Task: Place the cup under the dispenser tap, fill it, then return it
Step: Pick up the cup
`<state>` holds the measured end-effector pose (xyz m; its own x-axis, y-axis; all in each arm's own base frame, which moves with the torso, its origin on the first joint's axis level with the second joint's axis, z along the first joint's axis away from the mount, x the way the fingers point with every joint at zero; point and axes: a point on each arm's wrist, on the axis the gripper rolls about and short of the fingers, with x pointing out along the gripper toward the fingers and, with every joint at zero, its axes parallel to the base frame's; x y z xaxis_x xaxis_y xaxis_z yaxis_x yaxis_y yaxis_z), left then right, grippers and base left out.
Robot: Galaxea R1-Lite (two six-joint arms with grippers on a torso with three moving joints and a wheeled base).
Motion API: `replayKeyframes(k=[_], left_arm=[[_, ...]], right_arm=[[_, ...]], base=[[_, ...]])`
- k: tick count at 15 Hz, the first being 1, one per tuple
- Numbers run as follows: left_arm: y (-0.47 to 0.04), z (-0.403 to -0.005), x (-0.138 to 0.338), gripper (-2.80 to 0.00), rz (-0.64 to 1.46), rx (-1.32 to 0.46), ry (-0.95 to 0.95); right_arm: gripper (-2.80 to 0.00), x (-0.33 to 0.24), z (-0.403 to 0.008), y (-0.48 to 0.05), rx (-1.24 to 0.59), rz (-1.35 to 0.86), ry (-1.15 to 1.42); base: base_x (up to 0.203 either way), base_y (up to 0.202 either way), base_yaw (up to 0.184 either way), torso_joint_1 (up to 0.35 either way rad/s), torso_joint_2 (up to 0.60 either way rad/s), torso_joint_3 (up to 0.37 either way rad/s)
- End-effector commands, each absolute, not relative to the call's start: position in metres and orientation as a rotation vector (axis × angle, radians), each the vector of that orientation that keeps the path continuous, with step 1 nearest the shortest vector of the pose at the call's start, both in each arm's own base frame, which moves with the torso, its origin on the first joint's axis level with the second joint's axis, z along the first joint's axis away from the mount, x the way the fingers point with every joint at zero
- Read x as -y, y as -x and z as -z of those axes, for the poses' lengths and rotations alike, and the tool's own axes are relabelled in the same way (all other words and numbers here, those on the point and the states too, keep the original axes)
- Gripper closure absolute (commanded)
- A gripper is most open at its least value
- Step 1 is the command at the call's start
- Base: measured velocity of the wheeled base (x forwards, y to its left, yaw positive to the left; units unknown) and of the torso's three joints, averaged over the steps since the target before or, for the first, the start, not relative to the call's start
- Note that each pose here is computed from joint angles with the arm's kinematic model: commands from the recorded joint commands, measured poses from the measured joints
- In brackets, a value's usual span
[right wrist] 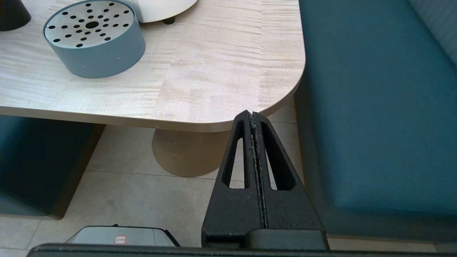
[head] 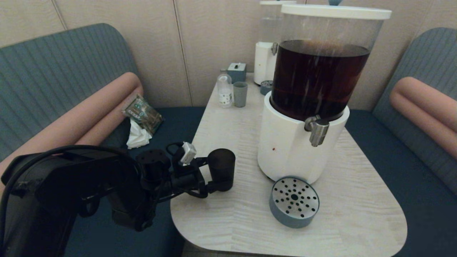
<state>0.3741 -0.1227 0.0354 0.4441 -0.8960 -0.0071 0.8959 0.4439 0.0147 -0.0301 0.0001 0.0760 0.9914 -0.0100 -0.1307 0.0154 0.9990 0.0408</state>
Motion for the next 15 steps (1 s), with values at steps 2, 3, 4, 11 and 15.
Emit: replayKeyframes(k=[2, 3, 4, 11, 15], left_arm=[[-0.374, -0.037, 0.123, 0.00, 1.114, 0.015, -0.021], [-0.373, -0.038, 0.122, 0.00, 1.114, 0.014, -0.021], [-0.372, -0.039, 0.122, 0.00, 1.114, 0.014, -0.021], [-0.365, -0.056, 0.121, 0.00, 1.117, 0.039, -0.026], [-0.336, -0.087, 0.119, 0.00, 1.145, 0.067, -0.027]], right_arm=[[0.00, 0.000, -0.076, 0.030, -0.133, 0.013, -0.041], [0.00, 0.000, -0.076, 0.030, -0.133, 0.013, -0.042], [0.00, 0.000, -0.076, 0.030, -0.133, 0.013, -0.042], [0.00, 0.000, -0.076, 0.030, -0.133, 0.013, -0.041], [0.00, 0.000, -0.076, 0.030, -0.133, 0.013, -0.041]], base=[[0.000, 0.000, 0.000, 0.000, 0.00, 0.000], [0.000, 0.000, 0.000, 0.000, 0.00, 0.000], [0.000, 0.000, 0.000, 0.000, 0.00, 0.000], [0.000, 0.000, 0.000, 0.000, 0.00, 0.000], [0.000, 0.000, 0.000, 0.000, 0.00, 0.000]])
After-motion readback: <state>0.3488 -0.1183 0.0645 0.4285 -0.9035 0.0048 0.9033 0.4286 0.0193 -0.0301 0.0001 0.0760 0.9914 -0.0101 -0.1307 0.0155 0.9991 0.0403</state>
